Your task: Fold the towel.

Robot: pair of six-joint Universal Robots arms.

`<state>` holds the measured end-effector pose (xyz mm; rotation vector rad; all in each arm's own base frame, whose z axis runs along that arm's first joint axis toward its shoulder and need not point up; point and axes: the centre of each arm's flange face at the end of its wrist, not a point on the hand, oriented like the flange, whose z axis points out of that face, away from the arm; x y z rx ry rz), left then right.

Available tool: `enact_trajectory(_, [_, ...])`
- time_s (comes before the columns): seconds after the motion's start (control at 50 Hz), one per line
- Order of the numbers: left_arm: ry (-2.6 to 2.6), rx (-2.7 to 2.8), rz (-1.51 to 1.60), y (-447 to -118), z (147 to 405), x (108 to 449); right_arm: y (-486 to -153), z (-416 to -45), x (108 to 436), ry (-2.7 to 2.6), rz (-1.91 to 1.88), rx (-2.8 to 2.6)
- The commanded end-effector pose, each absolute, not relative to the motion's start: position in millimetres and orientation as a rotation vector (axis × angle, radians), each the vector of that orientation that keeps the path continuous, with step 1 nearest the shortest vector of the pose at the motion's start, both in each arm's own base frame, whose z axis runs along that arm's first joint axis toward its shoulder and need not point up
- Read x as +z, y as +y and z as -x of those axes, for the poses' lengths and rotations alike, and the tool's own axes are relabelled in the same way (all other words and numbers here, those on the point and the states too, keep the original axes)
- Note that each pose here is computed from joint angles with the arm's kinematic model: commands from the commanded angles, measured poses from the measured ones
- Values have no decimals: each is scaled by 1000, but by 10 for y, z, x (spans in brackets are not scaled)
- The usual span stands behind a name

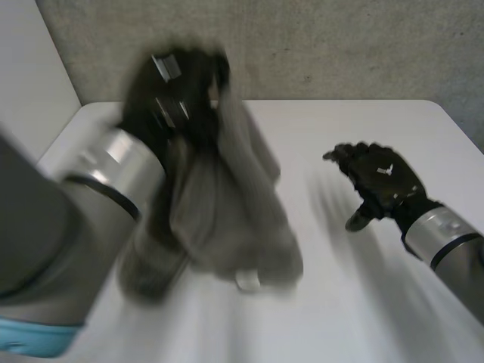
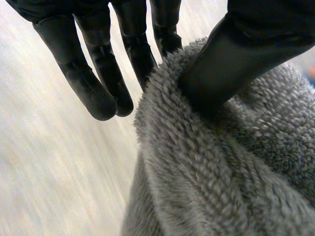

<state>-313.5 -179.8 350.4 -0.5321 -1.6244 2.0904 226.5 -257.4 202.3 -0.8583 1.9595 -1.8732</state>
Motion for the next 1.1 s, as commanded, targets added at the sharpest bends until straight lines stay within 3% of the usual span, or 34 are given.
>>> enact_trajectory(0.02, [-1338,2255,325,-1724,2994,4073,-2541,-2230,2636,1874,813,-2038])
enact_trajectory(0.06, [-1379,2241,347,-1769,3034,3963,-2534,-2216,2781,1856,785,-2098])
enact_trajectory(0.1, [-1600,2143,468,-1936,3188,3403,-2542,-2183,2939,1840,742,-2172])
enact_trajectory(0.12, [-1602,2142,469,-1937,3189,3400,-2555,-2152,3081,1823,696,-2239])
enact_trajectory(0.16, [-1899,1980,644,-2077,3304,2722,-2571,-2118,3209,1812,654,-2298])
enact_trajectory(0.24, [-2126,1792,799,-2003,3334,2356,-2595,-2091,3419,1847,579,-2342])
enact_trajectory(0.38, [-2239,1709,662,-2098,3199,2526,-2603,-2239,3324,1954,520,-2151])
enact_trajectory(0.48, [-2155,1806,408,-2266,2967,2963,-2630,-2276,3232,1977,460,-2073])
enact_trajectory(0.54, [-2151,1839,356,-2338,2870,3039,-2654,-2274,3190,1993,453,-2055])
enact_trajectory(1.1, [-2160,1858,356,-2386,2830,3046,-2587,-2364,3084,1988,543,-1998])
